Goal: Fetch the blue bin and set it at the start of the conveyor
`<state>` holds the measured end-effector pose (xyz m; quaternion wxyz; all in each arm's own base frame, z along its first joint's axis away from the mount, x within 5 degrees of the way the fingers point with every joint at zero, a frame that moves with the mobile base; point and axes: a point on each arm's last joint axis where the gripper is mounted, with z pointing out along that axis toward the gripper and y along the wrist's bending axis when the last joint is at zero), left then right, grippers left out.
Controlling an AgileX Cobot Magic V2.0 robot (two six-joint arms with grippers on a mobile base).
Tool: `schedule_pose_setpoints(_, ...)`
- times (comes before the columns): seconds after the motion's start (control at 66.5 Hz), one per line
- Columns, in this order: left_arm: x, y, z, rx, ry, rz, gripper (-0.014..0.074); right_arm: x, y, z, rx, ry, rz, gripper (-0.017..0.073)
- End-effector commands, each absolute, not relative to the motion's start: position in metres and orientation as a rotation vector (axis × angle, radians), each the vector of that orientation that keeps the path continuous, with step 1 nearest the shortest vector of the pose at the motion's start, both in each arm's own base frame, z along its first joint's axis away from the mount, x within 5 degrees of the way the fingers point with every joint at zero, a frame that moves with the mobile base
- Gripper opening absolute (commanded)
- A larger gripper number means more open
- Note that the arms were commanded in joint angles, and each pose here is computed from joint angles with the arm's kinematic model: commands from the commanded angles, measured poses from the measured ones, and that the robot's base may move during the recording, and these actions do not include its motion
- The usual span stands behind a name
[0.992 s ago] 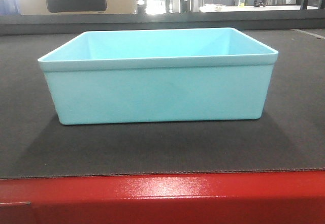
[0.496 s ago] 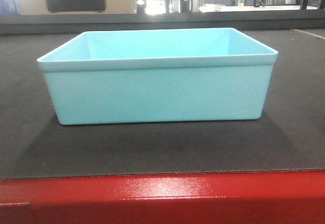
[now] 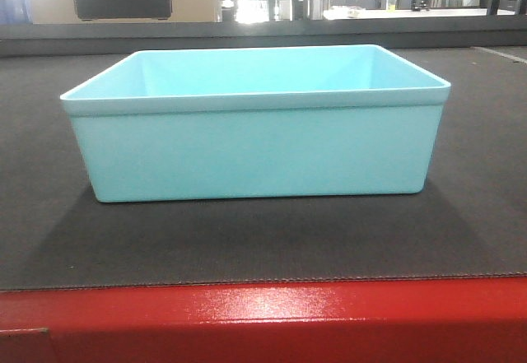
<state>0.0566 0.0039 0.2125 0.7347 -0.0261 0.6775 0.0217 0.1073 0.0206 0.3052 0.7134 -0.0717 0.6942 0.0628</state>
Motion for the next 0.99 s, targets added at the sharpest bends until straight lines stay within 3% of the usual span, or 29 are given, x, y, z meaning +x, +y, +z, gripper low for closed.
schedule_pose_setpoints(0.0,0.056,0.004,0.215,-0.062,1.465,0.047,-0.0111,0.106,0.02,0.308,-0.162,1.5,0.131,-0.0153)
schedule_pose_setpoints(0.571,0.056,0.004,0.215,-0.062,1.465,0.047,-0.0111,0.106,0.017,0.309,-0.153,1.495,0.097,-0.0153)
schedule_pose_setpoints(0.767,0.056,0.004,0.215,-0.062,1.465,0.047,-0.0111,0.093,-0.003,0.291,0.042,1.495,-0.007,-0.0153)
schedule_pose_setpoints(0.977,0.056,0.004,0.215,-0.062,1.465,0.047,-0.0111,0.071,-0.008,0.239,0.109,1.499,-0.068,-0.0153)
